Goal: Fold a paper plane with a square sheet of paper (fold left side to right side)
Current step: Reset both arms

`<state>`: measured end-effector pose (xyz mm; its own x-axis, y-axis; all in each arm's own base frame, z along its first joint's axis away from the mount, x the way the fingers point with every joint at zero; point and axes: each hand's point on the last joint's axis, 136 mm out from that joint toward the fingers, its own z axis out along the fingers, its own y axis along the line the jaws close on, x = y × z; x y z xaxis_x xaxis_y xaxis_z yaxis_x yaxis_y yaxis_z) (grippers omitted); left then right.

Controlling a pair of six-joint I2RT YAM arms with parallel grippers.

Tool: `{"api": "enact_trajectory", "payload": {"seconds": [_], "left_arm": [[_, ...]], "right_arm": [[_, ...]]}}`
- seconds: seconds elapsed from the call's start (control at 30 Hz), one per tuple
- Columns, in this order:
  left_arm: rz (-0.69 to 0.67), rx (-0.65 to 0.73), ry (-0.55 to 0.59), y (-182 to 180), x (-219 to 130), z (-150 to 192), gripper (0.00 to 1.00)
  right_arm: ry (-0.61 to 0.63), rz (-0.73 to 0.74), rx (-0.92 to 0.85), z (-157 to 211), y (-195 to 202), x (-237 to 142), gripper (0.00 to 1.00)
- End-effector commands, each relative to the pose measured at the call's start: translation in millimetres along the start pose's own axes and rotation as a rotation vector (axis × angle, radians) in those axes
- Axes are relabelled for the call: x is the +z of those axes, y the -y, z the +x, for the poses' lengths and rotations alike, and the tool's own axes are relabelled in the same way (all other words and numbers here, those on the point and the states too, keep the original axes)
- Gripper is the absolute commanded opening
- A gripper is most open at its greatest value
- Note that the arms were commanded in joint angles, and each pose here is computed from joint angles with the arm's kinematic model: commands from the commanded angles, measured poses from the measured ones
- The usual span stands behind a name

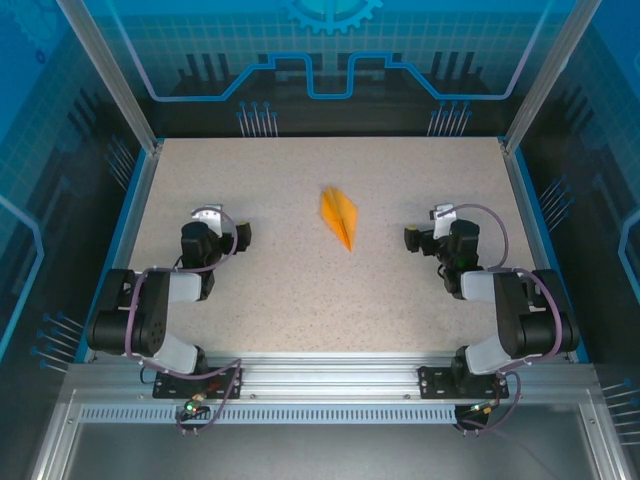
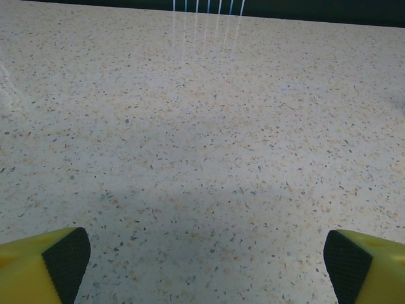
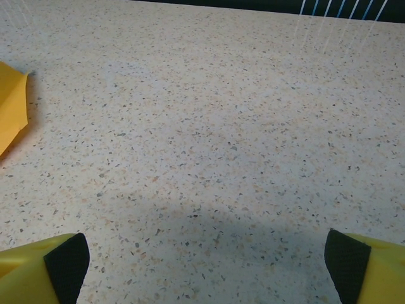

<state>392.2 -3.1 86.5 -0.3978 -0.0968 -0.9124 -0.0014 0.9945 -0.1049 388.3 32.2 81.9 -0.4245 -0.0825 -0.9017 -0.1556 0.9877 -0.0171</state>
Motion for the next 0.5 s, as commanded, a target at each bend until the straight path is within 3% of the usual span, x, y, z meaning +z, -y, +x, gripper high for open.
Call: {"api": "enact_trajectory", "payload": {"seconds": [0.0, 0.47], "left_arm": [[0.025, -0.009, 0.007, 3.6, 1.9, -4.7, 0.99], [0.026, -0.009, 0.008, 3.9, 1.7, -4.9, 0.99]], "right_arm": [[0.039, 0.012, -0.024, -13.2, -0.1, 2.6, 1.00], [0.038, 0.014, -0.024, -13.1, 0.3, 2.6, 1.00]]}}
